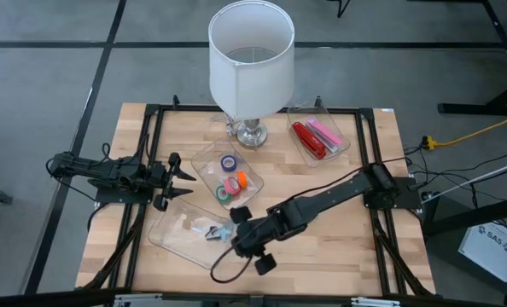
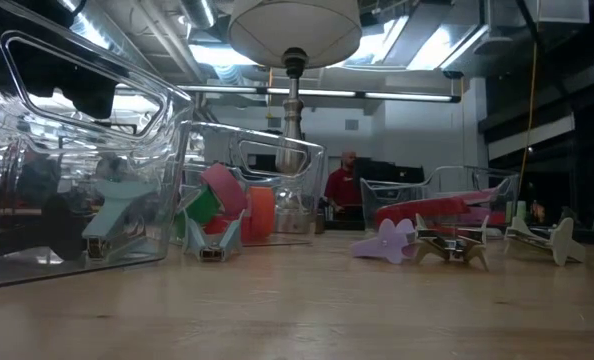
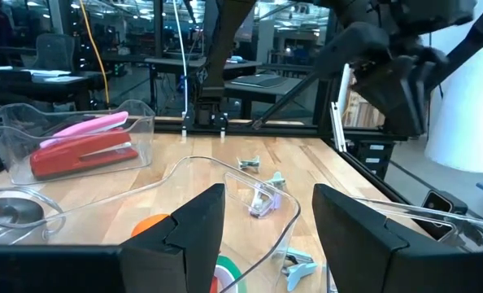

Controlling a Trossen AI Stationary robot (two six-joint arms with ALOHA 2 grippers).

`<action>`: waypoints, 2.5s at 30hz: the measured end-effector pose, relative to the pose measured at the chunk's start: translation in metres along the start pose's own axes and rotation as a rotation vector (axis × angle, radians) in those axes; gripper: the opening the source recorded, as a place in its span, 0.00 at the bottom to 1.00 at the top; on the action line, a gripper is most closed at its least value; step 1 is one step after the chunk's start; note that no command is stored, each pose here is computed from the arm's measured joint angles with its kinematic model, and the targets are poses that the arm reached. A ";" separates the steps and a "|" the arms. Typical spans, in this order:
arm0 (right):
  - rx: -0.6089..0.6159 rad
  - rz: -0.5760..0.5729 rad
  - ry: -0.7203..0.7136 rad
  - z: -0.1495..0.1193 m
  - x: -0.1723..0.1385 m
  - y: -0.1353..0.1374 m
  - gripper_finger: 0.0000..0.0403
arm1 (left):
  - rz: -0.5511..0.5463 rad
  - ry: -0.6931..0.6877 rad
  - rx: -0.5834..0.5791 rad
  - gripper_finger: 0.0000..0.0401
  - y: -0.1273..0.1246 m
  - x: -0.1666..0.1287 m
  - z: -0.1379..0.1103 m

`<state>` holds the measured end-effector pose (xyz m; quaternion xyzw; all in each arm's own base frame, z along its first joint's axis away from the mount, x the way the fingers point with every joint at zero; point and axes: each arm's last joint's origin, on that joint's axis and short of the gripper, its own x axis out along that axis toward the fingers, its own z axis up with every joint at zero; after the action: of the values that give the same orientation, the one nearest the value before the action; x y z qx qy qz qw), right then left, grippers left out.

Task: Pick and place Stapler, Stapler remover, tape
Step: Put the blue staple remover into the bottom transparent bin

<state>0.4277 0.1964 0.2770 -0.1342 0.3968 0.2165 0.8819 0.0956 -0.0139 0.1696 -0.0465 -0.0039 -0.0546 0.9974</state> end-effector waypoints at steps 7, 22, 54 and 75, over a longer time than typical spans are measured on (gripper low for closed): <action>-0.090 -0.004 0.107 -0.015 0.007 -0.006 0.19 | 0.000 0.000 0.000 0.46 0.000 0.000 0.000; -0.331 -0.009 0.158 -0.066 0.041 -0.024 0.19 | 0.000 0.000 0.000 0.46 0.000 0.000 0.000; -0.545 -0.271 0.180 -0.127 0.080 -0.046 0.51 | 0.000 -0.001 0.000 0.46 0.000 0.000 0.000; -0.598 -0.311 0.195 -0.133 0.096 -0.047 0.04 | 0.000 -0.001 0.000 0.46 0.000 0.000 0.000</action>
<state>0.4219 0.1274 0.1210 -0.4654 0.3729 0.1725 0.7840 0.0956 -0.0139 0.1697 -0.0465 -0.0041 -0.0546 0.9974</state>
